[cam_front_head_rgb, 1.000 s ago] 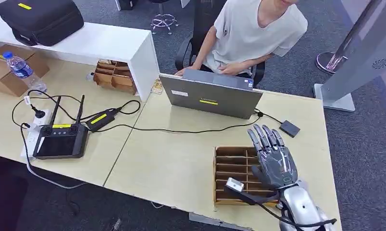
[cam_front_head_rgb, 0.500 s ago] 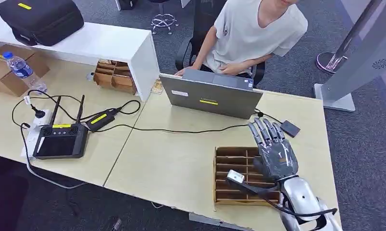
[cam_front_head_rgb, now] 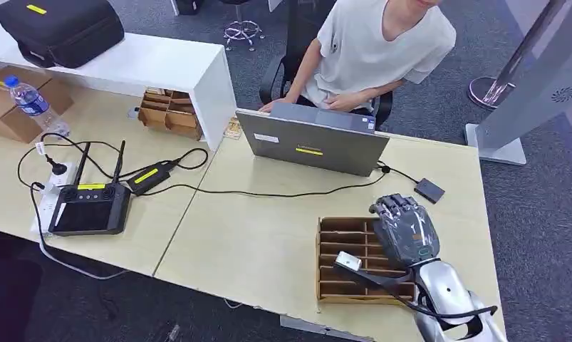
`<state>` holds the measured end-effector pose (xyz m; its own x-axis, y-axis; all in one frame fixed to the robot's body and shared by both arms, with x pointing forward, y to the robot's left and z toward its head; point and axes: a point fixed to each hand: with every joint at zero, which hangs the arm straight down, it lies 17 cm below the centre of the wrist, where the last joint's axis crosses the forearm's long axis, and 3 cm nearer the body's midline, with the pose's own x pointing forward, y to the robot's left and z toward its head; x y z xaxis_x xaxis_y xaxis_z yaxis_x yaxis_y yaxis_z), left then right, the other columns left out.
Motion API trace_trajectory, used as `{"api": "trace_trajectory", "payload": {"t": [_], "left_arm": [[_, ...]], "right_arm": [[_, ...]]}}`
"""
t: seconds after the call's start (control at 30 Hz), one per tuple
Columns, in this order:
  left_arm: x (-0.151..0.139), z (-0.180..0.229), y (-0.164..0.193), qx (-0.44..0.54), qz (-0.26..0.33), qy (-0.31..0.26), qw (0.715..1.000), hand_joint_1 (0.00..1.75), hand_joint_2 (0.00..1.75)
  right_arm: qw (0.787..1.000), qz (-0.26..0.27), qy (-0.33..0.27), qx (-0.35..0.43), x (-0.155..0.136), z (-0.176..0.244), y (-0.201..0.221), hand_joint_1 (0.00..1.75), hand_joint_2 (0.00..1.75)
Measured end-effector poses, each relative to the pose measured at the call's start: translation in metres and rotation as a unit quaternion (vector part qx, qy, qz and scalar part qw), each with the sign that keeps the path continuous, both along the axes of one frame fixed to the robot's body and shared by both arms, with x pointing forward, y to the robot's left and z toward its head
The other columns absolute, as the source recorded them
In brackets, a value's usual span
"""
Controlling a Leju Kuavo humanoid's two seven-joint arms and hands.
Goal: Pass the card to the sensor for recognition and then transmit it.
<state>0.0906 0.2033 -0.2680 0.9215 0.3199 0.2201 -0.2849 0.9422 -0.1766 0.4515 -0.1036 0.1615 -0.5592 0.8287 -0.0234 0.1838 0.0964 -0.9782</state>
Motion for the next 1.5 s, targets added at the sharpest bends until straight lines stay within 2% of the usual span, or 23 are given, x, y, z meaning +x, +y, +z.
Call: {"api": "trace_trajectory", "payload": {"t": [0.57,0.9,0.93,0.97,1.5], "left_arm": [[0.000,0.000,0.001,-0.001,0.008,0.001,1.000,0.00,1.75],[-0.001,0.000,0.002,0.000,0.014,0.002,1.000,0.00,1.75],[-0.001,0.000,0.002,0.000,0.015,0.003,1.000,0.00,1.75],[-0.001,0.000,0.002,0.000,0.015,0.003,1.000,0.00,1.75],[-0.001,0.000,0.002,0.000,0.013,0.003,1.000,0.00,1.75]], "right_arm": [[1.000,0.007,-0.005,0.008,-0.002,0.006,0.001,1.75,1.75],[0.996,0.026,-0.066,0.047,-0.020,0.060,0.001,1.75,1.75],[0.996,0.028,-0.071,0.050,-0.022,0.064,0.001,1.62,1.75],[0.996,0.029,-0.074,0.050,-0.024,0.067,0.001,0.00,1.75],[0.998,0.025,-0.051,0.029,-0.024,0.046,-0.006,0.00,1.75]]}}
